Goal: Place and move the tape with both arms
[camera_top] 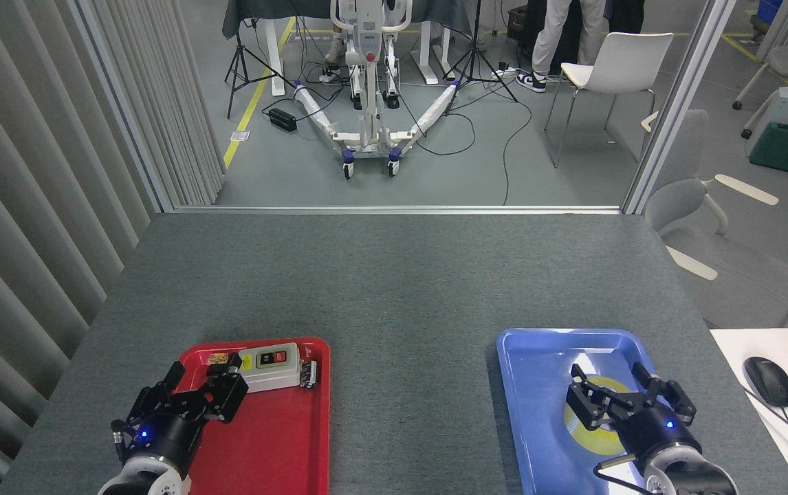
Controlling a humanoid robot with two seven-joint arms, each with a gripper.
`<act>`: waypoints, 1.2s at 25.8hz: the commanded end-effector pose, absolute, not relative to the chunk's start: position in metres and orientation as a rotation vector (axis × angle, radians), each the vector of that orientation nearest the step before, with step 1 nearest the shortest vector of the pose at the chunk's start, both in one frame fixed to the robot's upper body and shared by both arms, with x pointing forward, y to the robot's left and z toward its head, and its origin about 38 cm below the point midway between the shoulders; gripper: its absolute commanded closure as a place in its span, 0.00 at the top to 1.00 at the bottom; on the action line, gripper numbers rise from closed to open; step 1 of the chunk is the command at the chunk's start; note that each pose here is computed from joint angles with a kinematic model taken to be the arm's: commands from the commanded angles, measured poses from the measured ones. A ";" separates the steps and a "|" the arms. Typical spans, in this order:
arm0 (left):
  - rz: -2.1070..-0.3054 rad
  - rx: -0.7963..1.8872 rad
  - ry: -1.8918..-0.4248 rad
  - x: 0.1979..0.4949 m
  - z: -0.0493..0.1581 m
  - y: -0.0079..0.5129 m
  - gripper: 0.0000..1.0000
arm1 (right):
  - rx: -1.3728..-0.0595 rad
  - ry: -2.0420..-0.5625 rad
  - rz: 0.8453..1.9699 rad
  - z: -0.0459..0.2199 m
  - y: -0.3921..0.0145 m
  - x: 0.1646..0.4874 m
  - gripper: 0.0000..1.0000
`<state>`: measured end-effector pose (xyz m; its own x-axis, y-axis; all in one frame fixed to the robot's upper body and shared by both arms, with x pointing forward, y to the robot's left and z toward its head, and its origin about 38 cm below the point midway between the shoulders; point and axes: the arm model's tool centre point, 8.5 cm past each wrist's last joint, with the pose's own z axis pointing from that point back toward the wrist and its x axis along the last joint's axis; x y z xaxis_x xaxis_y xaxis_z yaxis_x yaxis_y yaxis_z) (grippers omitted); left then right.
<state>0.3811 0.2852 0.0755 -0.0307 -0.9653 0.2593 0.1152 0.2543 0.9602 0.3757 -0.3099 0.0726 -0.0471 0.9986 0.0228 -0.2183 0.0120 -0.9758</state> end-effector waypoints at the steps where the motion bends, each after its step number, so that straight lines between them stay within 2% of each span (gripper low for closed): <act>1: -1.097 0.915 -1.272 0.381 0.075 0.285 1.00 | -1.242 -1.229 1.239 0.092 -0.322 0.373 0.98; 3: -1.093 0.914 -1.272 0.381 0.075 0.285 1.00 | -1.265 -1.227 1.205 0.089 -0.329 0.366 0.98; 9: -1.088 0.915 -1.276 0.382 0.075 0.284 1.00 | -1.221 -1.198 1.182 0.071 -0.327 0.350 0.98; 16: -1.087 0.925 -1.272 0.382 0.077 0.288 1.00 | -1.222 -1.148 1.127 0.058 -0.350 0.328 0.98; 31: -1.089 0.911 -1.271 0.382 0.073 0.286 1.00 | -1.201 -1.145 1.116 0.055 -0.346 0.326 1.00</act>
<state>0.3817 0.2864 0.0725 -0.0246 -0.9640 0.2649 0.1185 0.2603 0.9582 0.3265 -0.3472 0.0554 0.0960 0.9944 0.0452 -0.0164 0.0470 -0.9988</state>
